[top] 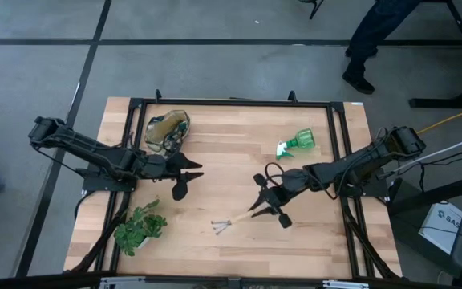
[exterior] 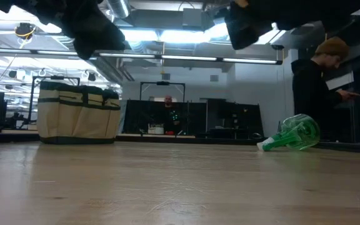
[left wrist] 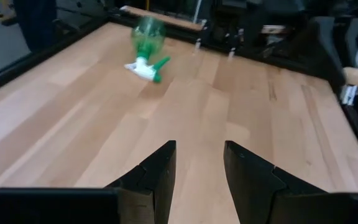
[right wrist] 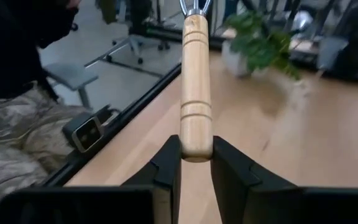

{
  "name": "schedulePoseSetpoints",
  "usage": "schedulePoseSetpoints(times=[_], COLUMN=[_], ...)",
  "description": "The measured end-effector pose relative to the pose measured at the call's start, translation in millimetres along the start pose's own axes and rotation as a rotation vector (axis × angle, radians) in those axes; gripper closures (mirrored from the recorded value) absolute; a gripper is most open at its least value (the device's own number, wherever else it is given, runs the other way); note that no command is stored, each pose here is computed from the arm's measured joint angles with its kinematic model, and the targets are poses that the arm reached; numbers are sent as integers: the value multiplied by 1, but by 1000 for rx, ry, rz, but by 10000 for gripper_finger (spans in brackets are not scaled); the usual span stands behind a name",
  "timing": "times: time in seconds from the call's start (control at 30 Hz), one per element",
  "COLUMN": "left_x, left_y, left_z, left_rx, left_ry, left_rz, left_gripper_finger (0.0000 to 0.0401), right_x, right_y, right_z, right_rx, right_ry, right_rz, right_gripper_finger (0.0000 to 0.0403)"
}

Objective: Pick & Place Garden tools in Gardening bag
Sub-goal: Put the hand rake into the gardening bag

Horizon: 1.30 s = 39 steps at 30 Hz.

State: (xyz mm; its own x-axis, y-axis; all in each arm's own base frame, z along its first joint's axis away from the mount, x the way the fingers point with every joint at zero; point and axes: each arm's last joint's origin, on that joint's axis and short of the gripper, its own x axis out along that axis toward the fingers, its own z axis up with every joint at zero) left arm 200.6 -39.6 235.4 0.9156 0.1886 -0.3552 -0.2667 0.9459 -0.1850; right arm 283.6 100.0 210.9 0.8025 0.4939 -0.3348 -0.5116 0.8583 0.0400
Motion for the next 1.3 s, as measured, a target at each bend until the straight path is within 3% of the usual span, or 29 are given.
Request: schedulePoseSetpoints(times=[0.47,0.9,1.1,1.3], left_x=[27,42,47,59], left_y=[-13,-37,-40,-39], left_z=[-7,8,15,14], left_rx=[63,338,362,358], left_ry=[-17,-365,-522,-619], left_rz=[-87,-109,-106,-206], left_gripper_finger=[272,272,272,272], right_x=[-12,-23,-24,-24], right_y=[-32,-44,-45,-45], right_z=[25,42,44,44], right_rx=[-84,-123,-129,-133], right_ry=[-270,-466,-486,-485], right_rz=[-122,-221,-240,-244], right_gripper_finger=[336,336,336,336])
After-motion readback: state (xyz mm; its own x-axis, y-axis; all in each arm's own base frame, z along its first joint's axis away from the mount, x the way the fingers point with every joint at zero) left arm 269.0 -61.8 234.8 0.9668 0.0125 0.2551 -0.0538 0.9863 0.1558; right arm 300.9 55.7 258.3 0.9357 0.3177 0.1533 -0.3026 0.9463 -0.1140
